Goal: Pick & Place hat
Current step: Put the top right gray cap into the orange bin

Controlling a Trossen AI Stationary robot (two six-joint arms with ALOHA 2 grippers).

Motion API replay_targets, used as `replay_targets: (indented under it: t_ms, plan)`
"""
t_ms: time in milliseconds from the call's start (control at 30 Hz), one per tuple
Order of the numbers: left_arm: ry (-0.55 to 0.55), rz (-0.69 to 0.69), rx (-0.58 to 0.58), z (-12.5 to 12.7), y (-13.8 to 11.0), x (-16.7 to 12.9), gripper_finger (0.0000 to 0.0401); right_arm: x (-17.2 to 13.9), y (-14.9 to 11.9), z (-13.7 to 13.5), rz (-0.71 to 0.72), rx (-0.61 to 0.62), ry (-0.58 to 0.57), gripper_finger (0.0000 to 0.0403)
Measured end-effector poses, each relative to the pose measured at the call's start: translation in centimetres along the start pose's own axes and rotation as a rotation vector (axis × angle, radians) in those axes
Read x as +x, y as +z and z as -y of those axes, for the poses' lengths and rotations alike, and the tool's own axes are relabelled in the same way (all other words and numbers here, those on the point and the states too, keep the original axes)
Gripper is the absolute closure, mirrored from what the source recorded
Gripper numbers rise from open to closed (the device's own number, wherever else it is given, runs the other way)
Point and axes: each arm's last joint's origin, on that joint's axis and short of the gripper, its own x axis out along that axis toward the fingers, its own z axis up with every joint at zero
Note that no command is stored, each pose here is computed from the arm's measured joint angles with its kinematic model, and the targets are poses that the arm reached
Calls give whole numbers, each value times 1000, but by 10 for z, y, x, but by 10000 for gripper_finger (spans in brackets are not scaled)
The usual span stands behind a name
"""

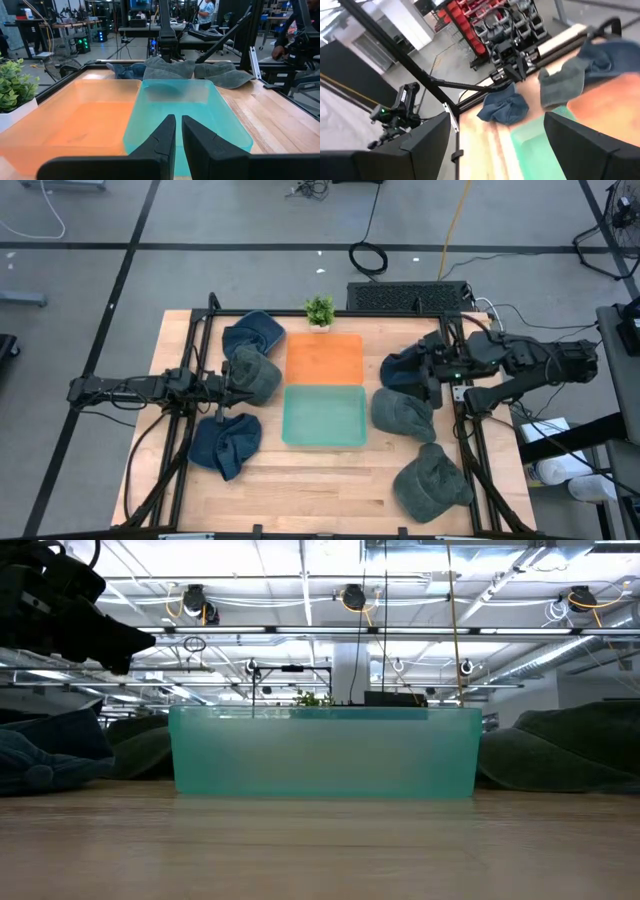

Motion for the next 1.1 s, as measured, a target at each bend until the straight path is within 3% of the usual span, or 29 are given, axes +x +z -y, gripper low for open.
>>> replay_targets:
  t_ms: [333, 767, 967, 1100]
  plan:
    - [0, 0, 0, 0, 0, 0, 364, 24, -2, -1, -8, 210, -15, 94]
    - [0, 0, 0, 0, 0, 0, 364, 56, 2, -9, 60, 503, 73, 94]
    - [0, 0, 0, 0, 0, 0, 364, 59, 1, -8, 50, 557, 64, 94]
    - [0, 0, 0, 0, 0, 0, 364, 60, -4, 0, 3, 584, -18, 94]
